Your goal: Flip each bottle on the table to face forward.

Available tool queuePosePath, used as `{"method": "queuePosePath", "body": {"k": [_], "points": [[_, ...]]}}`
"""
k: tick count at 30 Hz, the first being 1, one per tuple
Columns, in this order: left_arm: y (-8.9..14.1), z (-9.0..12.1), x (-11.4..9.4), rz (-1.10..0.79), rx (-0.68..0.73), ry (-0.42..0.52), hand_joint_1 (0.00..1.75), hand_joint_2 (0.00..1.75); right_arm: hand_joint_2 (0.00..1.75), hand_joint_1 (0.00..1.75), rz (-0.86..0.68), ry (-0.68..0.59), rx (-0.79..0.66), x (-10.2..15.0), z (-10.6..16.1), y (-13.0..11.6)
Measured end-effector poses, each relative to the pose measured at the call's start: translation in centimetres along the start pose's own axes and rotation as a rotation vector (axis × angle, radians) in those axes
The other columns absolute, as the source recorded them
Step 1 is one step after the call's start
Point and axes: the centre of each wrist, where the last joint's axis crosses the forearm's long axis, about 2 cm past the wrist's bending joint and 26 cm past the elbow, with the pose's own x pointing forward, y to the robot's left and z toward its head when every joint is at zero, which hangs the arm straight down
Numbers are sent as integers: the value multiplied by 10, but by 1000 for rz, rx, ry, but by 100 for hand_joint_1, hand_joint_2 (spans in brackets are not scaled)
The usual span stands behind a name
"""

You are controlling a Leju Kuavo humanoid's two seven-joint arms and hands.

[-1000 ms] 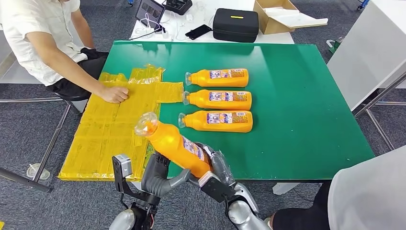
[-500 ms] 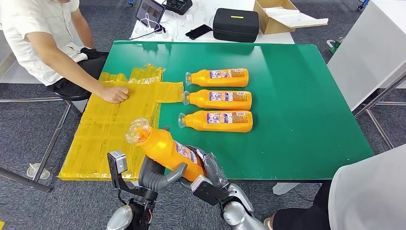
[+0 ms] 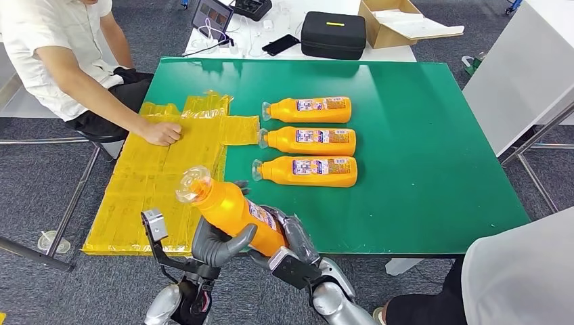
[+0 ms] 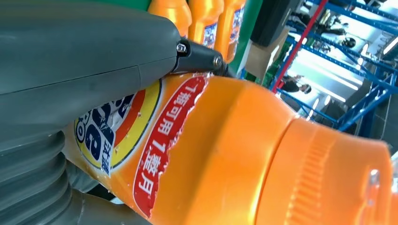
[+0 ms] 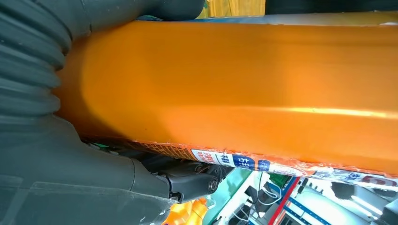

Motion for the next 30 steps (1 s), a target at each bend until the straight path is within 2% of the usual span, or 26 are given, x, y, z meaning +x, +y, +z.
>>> {"method": "queuePosePath", "body": {"k": [2, 3, 7, 11, 15, 21, 23, 26, 30], "points": [[1, 0, 1, 16, -3, 1, 175, 175, 175, 4, -5, 1, -1, -1, 0, 1], [1, 0, 1, 24, -4, 3, 175, 175, 175, 0, -8, 1, -3, -1, 1, 1], [3, 1, 2, 51, -4, 10, 175, 175, 175, 0, -25, 5, -11, -1, 0, 3], [4, 1, 2, 59, 8, 16, 175, 175, 0, 0, -32, 14, -31, -1, -1, 6], [5, 0, 4, -48, 59, -7, 175, 175, 0, 0, 41, 4, -159, 1, -1, 7], [11, -2, 13, -463, 163, -111, 175, 175, 0, 0, 168, -28, -483, 3, 8, -2], [15, -2, 16, -608, 187, -153, 175, 175, 0, 0, 209, -47, -600, 8, 11, -13], [18, -3, 20, -678, 207, -179, 175, 175, 0, 0, 240, -66, -723, 17, 15, -34], [24, -5, 28, -777, 252, -217, 175, 175, 0, 0, 329, -127, -935, 38, 20, -78]]}}
